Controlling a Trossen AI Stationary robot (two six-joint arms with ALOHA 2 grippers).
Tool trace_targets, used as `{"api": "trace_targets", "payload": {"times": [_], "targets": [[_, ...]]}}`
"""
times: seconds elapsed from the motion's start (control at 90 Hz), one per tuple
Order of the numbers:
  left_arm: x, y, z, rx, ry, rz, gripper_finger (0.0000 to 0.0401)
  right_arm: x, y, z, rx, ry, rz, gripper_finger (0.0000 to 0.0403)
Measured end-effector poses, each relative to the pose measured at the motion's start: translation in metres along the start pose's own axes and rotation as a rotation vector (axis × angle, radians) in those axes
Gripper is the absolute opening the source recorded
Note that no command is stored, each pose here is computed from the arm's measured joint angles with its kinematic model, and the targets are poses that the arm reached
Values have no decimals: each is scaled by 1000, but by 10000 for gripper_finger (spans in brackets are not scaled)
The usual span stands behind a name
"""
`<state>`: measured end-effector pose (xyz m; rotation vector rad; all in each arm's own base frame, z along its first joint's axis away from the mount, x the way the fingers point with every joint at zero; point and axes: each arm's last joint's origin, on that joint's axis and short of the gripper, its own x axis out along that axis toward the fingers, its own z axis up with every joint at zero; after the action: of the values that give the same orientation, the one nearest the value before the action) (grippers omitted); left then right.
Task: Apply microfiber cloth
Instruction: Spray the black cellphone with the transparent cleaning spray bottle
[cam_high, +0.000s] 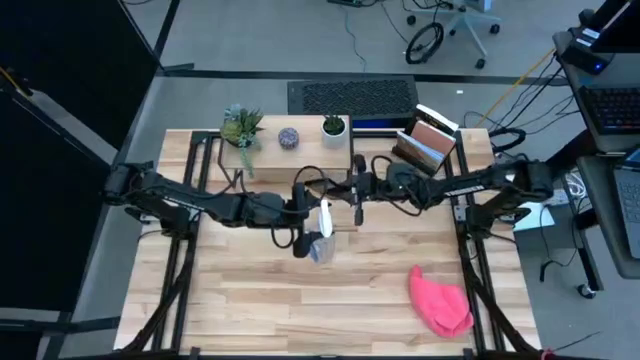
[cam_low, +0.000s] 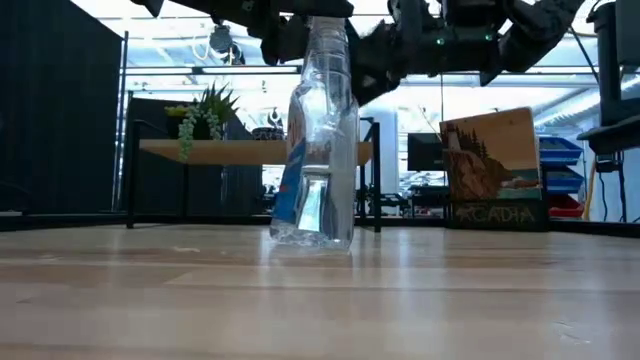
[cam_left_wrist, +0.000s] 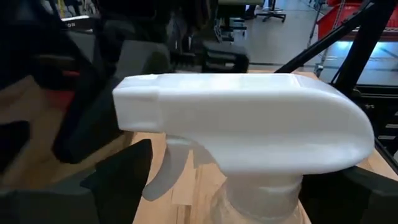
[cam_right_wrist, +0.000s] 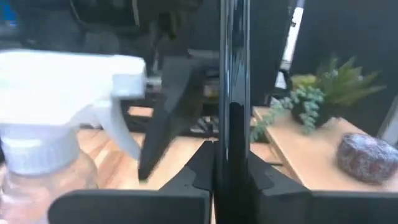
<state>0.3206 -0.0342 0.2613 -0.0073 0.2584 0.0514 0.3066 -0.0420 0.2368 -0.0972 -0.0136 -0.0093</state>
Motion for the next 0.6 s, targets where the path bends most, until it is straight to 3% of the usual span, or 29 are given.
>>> {"api": "trace_targets", "payload": {"times": [0.433,0.6], "targets": [[0,0,0,7,-1,0,243,-1,0,1,-3,4,0,9],[0,0,0,6,0,0,235,-1,0,1,-20,3,-1,9]]}}
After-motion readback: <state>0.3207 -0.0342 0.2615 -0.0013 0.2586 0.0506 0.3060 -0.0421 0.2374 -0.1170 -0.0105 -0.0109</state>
